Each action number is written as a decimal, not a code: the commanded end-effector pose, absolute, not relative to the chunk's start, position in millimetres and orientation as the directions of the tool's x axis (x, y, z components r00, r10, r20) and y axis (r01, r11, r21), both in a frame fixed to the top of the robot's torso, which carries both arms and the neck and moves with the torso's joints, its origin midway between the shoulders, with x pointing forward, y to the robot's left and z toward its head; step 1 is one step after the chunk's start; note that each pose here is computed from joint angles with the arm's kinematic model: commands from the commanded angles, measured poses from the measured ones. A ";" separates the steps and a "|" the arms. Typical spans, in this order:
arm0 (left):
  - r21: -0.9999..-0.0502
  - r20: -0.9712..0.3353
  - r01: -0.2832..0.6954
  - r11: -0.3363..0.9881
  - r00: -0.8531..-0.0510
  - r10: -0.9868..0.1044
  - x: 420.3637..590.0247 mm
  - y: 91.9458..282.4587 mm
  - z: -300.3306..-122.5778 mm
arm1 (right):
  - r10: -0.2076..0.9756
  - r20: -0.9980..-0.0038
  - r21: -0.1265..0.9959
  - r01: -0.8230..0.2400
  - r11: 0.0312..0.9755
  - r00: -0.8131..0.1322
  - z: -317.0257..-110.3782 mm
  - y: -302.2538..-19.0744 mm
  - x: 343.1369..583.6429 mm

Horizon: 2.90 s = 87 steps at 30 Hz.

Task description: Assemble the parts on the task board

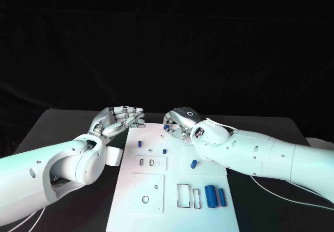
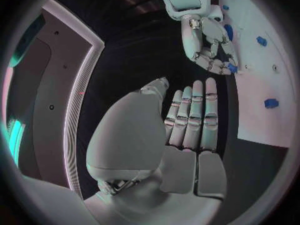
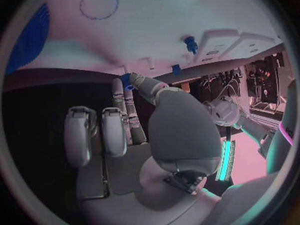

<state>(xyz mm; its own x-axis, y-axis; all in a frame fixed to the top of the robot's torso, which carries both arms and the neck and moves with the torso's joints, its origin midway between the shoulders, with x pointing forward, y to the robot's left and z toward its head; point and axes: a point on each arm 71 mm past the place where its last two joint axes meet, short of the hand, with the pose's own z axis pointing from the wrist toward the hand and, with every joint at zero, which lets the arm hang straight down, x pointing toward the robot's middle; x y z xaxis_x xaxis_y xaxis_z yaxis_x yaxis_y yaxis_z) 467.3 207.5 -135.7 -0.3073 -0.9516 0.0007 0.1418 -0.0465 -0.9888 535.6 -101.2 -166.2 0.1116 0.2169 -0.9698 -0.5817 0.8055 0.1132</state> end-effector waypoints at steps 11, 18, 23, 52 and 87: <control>-0.987 0.010 0.146 -0.061 -0.328 -0.945 467.4 203.9 -132.8 | 0.195 -0.977 0.111 -0.575 0.811 0.086 -171.9 -96.5 538.6; -0.987 0.010 0.146 -0.061 -0.329 -0.944 467.6 203.4 -132.6 | 0.197 -0.977 0.113 -0.577 0.809 0.086 -172.7 -93.6 539.2; -0.988 0.009 0.145 -0.060 -0.328 -0.945 467.9 203.8 -132.4 | 0.193 -0.978 0.114 -0.579 0.808 0.076 -173.7 -92.9 539.2; -0.989 0.015 0.135 -0.060 -0.309 -0.951 470.0 212.3 -132.2 | 0.310 -0.951 0.260 -0.500 0.826 0.017 -152.5 -166.1 516.8; -0.990 0.020 0.127 -0.064 -0.319 -0.948 470.3 212.5 -132.9 | 0.295 -0.930 0.354 -0.309 0.883 -0.220 -173.6 -214.8 529.8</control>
<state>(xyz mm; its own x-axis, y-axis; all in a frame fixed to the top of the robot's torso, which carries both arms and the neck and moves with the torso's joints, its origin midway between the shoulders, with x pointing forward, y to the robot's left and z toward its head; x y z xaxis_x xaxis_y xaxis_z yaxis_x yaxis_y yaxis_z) 470.6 214.8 -134.3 -0.2997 -0.9540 0.0109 0.1258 -0.0509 -0.9908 529.6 -214.9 -171.4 -0.2051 0.3143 -0.9269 -0.3123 0.8765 0.3663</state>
